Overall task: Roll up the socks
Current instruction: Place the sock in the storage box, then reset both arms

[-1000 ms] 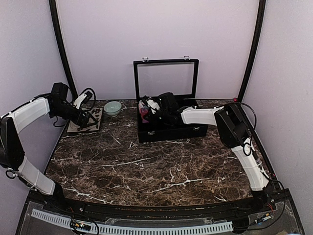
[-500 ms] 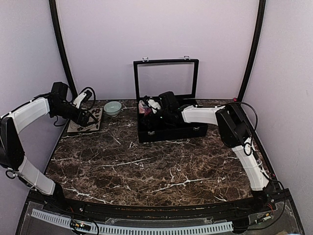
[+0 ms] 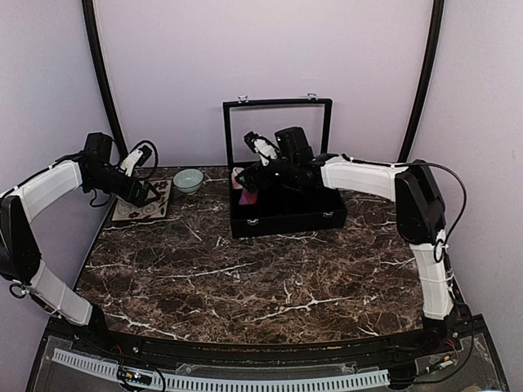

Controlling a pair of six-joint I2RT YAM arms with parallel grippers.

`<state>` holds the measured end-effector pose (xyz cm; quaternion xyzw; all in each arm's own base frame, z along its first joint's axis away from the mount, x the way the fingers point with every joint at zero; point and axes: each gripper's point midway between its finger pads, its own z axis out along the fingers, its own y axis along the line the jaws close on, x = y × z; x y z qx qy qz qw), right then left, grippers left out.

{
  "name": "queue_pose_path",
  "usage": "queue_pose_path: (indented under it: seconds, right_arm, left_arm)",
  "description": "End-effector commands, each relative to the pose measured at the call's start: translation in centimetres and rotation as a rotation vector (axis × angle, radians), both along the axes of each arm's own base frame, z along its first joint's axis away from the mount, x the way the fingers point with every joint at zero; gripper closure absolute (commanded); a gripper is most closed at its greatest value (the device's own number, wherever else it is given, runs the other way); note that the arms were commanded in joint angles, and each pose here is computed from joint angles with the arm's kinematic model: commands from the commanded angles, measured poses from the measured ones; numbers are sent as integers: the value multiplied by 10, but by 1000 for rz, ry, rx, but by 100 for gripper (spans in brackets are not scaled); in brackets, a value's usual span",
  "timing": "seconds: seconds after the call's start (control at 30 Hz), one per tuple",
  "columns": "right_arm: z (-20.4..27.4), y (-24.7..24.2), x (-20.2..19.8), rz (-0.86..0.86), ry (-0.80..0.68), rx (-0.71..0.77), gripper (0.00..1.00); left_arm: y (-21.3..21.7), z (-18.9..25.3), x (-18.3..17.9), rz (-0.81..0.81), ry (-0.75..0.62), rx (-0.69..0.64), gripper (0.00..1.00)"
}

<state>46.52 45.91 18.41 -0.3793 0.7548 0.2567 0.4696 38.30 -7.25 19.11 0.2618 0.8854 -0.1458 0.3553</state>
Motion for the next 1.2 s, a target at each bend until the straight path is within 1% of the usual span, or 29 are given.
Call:
queue_pose_path:
  seconds: [0.0,0.1,0.17,0.2,0.23,0.27,0.3,0.33,0.37,0.4,0.43,0.47,0.53,0.63,0.67,0.73,0.8,0.87,0.93,1.0,1.07,1.13,1.17]
  right_arm:
    - [37,-39,0,-164,-22,17,0]
    - [56,-97,6,-378,-75,35,0]
    - [59,-146,9,-542,-82,38,1]
    - [64,-171,7,-616,-81,47,1]
    - [61,-193,5,-665,-72,47,1]
    - [48,-216,3,-717,-57,32,1]
    - [55,-241,-3,-781,-84,50,1]
    - [42,-268,-9,-853,-100,30,0]
    - [51,-295,-17,-930,-157,62,0]
    - [49,-320,-25,-1000,-185,52,0]
    - [44,-342,-34,-1054,-226,27,1]
    - [38,-368,-46,-1131,-307,-18,1]
    - [36,-402,-67,-1260,-420,-40,1]
    - [31,-434,-89,-1373,-528,-76,1]
    - [25,-440,-89,-1389,-521,-95,1]
    - [16,-451,-90,-1428,-510,-86,1]
    - [14,-457,-88,-1446,-522,-44,1]
    - [18,-465,-88,-1482,-539,-52,1]
    - [18,-471,-85,-1461,-534,-73,1]
    - [13,-478,-89,-1452,-514,-87,0]
    - [-2,-487,-99,-1448,-465,-117,1]
    - [-13,-491,-109,-1426,-445,-65,1]
    - [-16,-492,-112,-1407,-444,-16,1]
  left_arm:
    - [11,20,16,79,-112,10,1]
    - [23,20,32,171,-256,12,1]
    - [33,20,41,246,-354,1,1]
    - [37,16,43,276,-379,-11,1]
    - [38,6,46,290,-373,-17,1]
    - [40,1,48,302,-373,-19,1]
    - [42,-14,50,318,-353,-26,1]
    - [44,-20,53,325,-356,-30,1]
    - [45,-29,53,328,-356,-26,1]
    - [47,-34,55,333,-365,-21,1]
    - [49,-42,54,343,-363,-17,1]
    - [50,-45,53,350,-382,-20,1]
    - [52,-49,48,365,-428,-41,1]
    - [48,-52,35,369,-492,-106,1]
    - [47,-56,31,361,-501,-107,1]
    - [53,-63,24,396,-530,-102,1]
    - [58,-66,15,428,-582,-112,1]
    - [58,-66,6,427,-617,-117,1]
    - [58,-71,1,430,-617,-117,1]
    - [58,-64,-3,429,-684,-132,1]
    - [57,-70,-2,423,-639,-122,1]
    - [57,-67,-2,420,-669,-129,1]
    - [57,-69,-2,423,-650,-124,1]
